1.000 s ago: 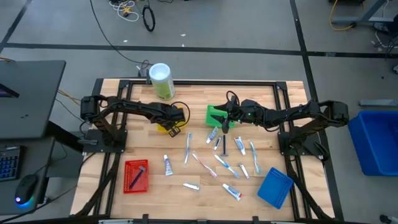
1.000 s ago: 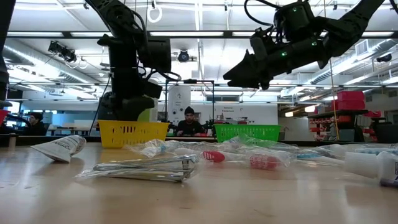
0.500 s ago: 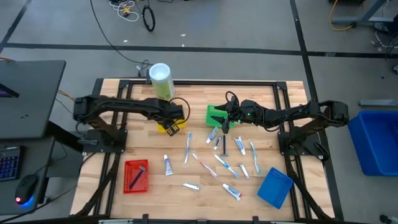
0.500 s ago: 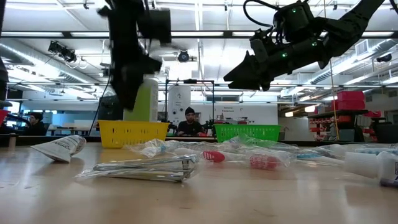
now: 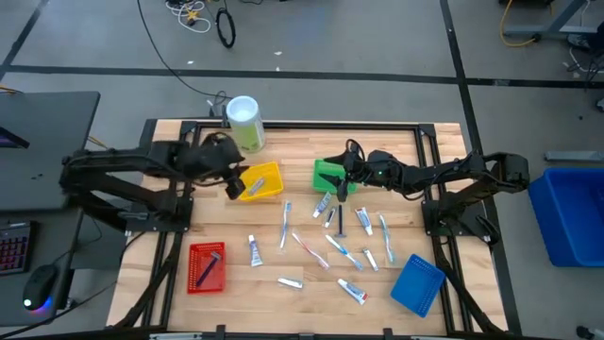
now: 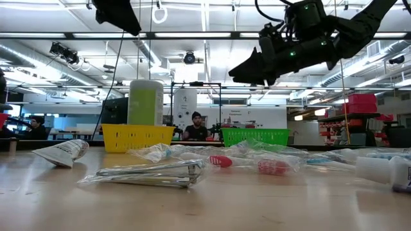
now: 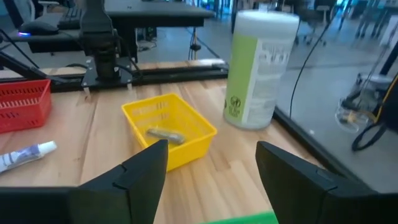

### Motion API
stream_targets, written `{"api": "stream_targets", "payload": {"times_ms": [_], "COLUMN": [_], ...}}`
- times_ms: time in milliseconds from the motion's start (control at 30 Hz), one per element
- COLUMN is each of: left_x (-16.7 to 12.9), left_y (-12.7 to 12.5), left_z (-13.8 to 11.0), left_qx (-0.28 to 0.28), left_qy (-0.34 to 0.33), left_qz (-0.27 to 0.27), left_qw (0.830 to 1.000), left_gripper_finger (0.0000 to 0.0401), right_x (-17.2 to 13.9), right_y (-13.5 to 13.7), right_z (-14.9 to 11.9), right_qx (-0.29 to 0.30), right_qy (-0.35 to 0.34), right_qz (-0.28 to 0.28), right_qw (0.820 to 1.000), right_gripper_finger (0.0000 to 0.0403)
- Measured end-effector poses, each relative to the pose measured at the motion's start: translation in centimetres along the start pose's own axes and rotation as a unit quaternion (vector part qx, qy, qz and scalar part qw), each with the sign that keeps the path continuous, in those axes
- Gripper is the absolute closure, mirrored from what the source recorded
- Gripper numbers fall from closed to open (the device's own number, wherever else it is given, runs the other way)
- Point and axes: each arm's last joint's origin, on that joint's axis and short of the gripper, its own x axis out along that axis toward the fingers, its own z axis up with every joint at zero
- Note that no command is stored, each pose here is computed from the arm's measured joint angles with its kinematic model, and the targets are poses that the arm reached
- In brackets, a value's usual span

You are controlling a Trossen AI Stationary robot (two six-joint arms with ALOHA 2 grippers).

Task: Pick & Place Travel size toiletries
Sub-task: Put the white toothpaste into the green bin

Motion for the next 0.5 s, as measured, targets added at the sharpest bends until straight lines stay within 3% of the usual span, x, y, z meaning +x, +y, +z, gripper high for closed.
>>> {"api": "stream_targets", "payload": {"times_ms": [133, 267, 367, 500], "left_x": [1.0, 3.9, 6.1, 7.9], "left_y": [-0.7, -2.0, -2.9, -3.3], "left_z": [-2.2, -5.0, -6.9, -9.1], "left_qx": [-0.013, 0.004, 0.026, 0.05], "left_qy": [-0.049, -0.071, -0.075, -0.069], "left_qz": [-0.023, -0.062, -0.093, -0.097], "left_qw": [0.998, 0.996, 0.993, 0.992], "left_gripper_finger": [0.0269, 0.0269, 0.0269, 0.0269], "right_x": [0.0, 0.0, 0.0, 0.0], "right_y": [0.0, 0.1, 0.3, 0.6], "right_z": [0.1, 0.0, -0.1, -0.3], "right_qx": [-0.005, -0.004, -0.004, -0.009], "right_qy": [-0.006, 0.001, 0.005, 0.011], "right_qz": [0.004, 0.011, 0.04, 0.082], "right_qw": [1.0, 1.0, 0.999, 0.997], "right_gripper_finger": [0.0159, 0.0164, 0.0168, 0.0172]}}
